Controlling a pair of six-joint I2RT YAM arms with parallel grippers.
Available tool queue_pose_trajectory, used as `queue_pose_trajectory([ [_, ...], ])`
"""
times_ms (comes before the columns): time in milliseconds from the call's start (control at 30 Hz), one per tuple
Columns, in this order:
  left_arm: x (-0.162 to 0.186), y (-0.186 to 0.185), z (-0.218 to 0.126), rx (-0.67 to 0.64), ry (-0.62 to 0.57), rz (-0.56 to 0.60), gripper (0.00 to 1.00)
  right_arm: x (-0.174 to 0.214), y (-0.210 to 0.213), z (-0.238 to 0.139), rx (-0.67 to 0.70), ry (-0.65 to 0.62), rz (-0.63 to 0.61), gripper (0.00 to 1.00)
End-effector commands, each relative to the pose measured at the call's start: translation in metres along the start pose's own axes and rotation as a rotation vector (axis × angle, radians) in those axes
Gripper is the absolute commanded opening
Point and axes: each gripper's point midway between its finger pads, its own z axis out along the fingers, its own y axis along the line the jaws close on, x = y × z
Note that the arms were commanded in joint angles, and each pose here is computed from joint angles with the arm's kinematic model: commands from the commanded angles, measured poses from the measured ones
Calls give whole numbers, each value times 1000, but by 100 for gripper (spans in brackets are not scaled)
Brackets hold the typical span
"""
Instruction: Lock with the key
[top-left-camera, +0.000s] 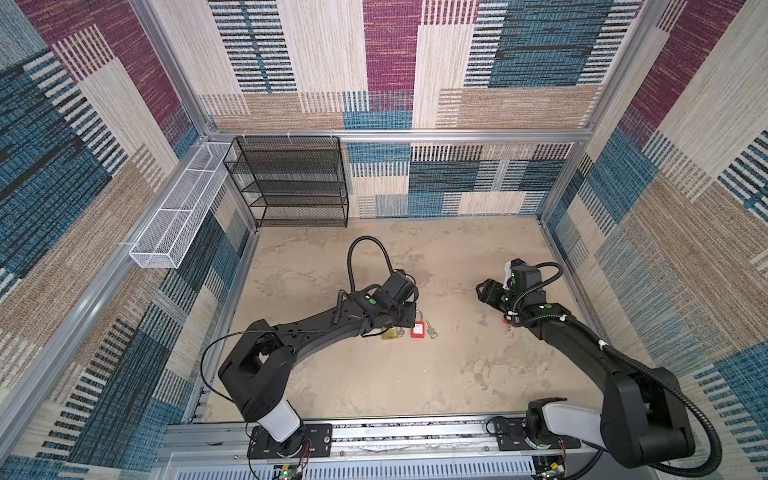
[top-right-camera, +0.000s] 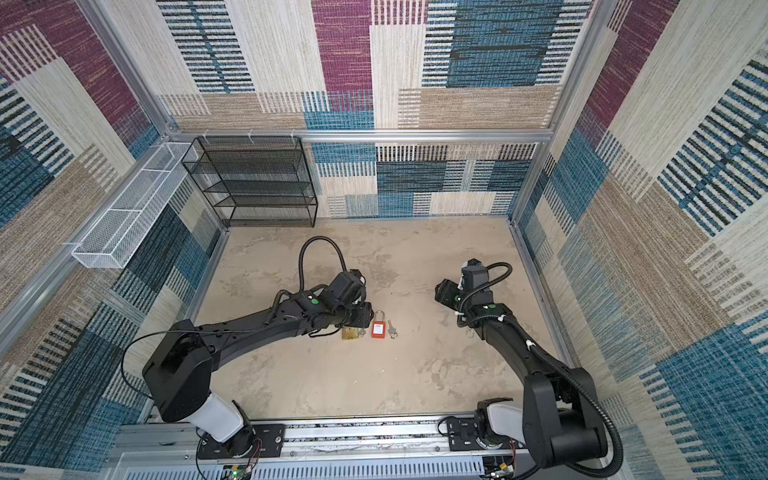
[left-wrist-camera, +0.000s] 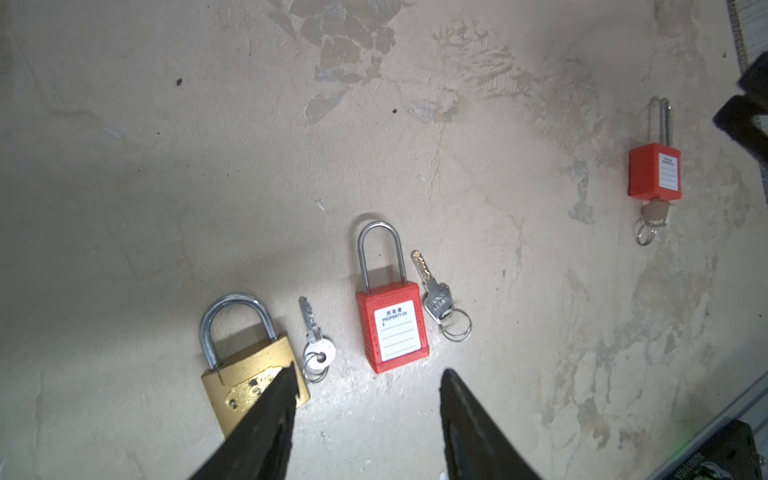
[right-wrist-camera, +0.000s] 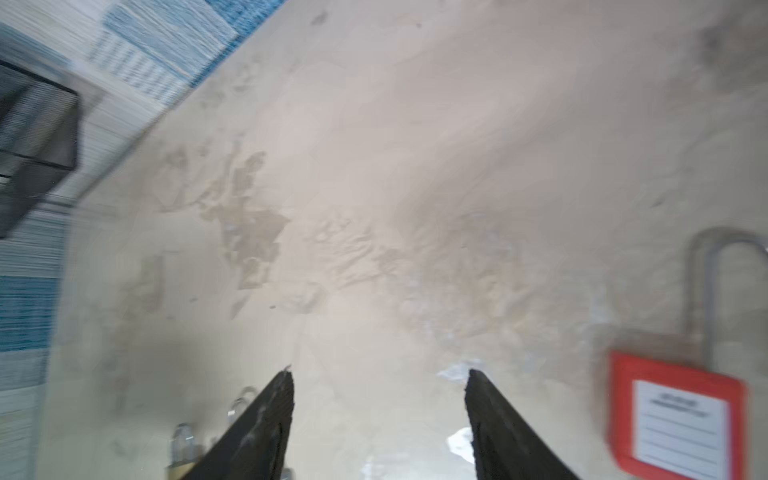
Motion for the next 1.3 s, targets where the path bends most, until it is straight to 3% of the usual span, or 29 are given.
queue_pose_trajectory([
  [0,-8,-8,0,24,-19,22,56,6,-54,-2,273,78,-183,68],
  [467,-4,-6,2,17,-6,23,57,16,-94,9,393,167,-84,69],
  [867,-4,-5,3,6,0,26,57,27,-104,16,404,198,-47,68],
  [1267,2,1,2,-3,3,18,57,50,-95,29,311,275,-33,52],
])
